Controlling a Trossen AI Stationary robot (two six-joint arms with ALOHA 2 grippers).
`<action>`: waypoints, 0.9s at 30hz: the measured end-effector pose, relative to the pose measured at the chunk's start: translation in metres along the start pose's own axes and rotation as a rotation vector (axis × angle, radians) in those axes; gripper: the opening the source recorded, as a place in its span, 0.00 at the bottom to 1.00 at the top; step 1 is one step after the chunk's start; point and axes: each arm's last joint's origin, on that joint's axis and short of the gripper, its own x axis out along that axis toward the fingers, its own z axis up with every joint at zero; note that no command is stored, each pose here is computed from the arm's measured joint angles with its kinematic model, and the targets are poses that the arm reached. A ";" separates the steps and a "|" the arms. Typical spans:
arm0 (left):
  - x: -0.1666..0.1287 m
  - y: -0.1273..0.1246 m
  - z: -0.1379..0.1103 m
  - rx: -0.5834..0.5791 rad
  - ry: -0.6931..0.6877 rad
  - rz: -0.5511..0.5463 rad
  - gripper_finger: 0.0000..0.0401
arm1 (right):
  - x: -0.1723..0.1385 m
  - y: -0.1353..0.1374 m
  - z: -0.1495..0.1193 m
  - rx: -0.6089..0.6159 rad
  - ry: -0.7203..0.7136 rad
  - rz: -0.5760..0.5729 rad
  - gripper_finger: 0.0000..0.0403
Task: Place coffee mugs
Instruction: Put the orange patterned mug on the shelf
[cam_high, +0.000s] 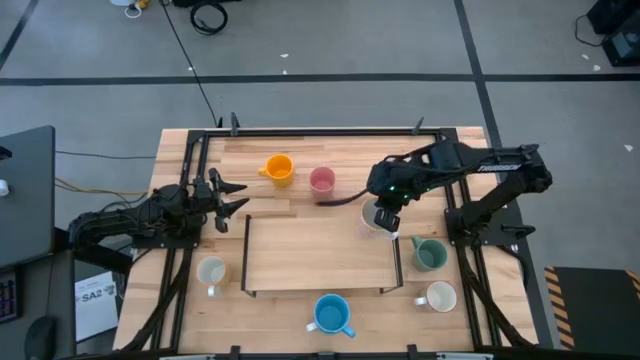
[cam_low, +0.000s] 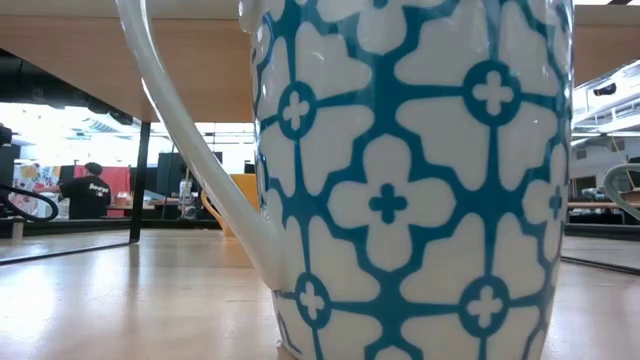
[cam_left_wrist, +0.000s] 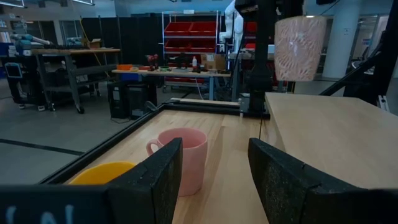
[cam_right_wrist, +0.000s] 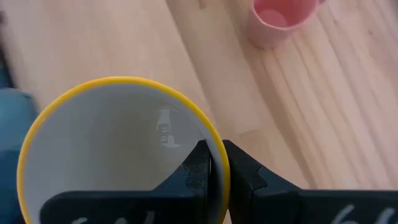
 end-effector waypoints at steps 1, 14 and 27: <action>0.000 0.000 0.000 0.000 0.000 0.000 0.47 | 0.003 0.000 0.001 -0.003 0.013 -0.018 0.08; 0.000 0.000 0.000 0.000 0.002 0.000 0.47 | 0.038 0.009 0.010 -0.094 0.118 -0.091 0.08; 0.000 0.000 0.000 0.000 0.004 0.000 0.47 | 0.035 0.007 0.007 -0.127 0.140 -0.066 0.09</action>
